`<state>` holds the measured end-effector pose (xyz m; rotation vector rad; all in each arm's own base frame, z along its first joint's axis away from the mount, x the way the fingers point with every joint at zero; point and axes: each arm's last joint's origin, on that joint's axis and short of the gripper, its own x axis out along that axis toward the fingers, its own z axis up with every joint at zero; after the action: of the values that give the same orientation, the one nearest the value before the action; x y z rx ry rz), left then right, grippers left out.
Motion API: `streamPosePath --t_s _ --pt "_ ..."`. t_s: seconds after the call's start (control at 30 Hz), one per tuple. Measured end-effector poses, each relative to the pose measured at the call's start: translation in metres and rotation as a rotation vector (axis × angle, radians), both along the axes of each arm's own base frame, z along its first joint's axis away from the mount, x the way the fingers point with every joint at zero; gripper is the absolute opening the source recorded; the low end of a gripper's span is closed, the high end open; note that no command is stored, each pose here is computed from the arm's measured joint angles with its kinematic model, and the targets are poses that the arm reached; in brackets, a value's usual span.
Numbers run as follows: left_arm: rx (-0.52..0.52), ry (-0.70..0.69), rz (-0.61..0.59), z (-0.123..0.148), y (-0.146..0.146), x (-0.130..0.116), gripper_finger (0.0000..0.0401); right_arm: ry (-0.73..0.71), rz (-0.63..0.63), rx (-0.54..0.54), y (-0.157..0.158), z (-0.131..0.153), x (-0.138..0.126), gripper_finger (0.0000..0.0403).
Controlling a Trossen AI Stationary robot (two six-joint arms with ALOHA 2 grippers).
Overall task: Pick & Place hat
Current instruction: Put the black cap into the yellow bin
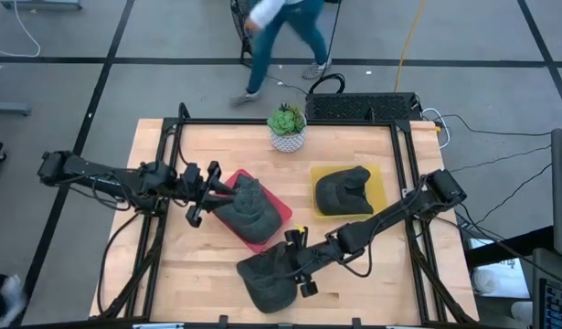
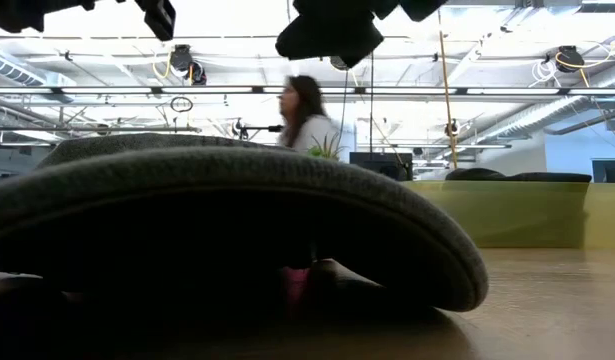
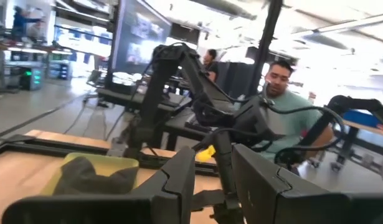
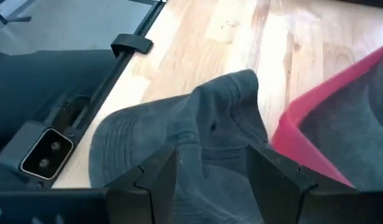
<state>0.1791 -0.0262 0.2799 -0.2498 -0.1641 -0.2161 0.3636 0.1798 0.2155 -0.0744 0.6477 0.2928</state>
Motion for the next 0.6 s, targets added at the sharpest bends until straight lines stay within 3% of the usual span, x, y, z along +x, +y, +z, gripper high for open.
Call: streamPosePath --t_s 0.23,0.6 --pt "-0.027 0.021 0.045 -0.005 -0.008 -0.002 0.0108 -0.035 0.033 -0.005 -0.002 0.003 0.003 0.0172" --pt "0.017 -0.009 0.064 -0.003 -0.013 -0.003 0.0108 -0.017 0.070 -0.056 -0.001 -0.013 0.008 0.0152"
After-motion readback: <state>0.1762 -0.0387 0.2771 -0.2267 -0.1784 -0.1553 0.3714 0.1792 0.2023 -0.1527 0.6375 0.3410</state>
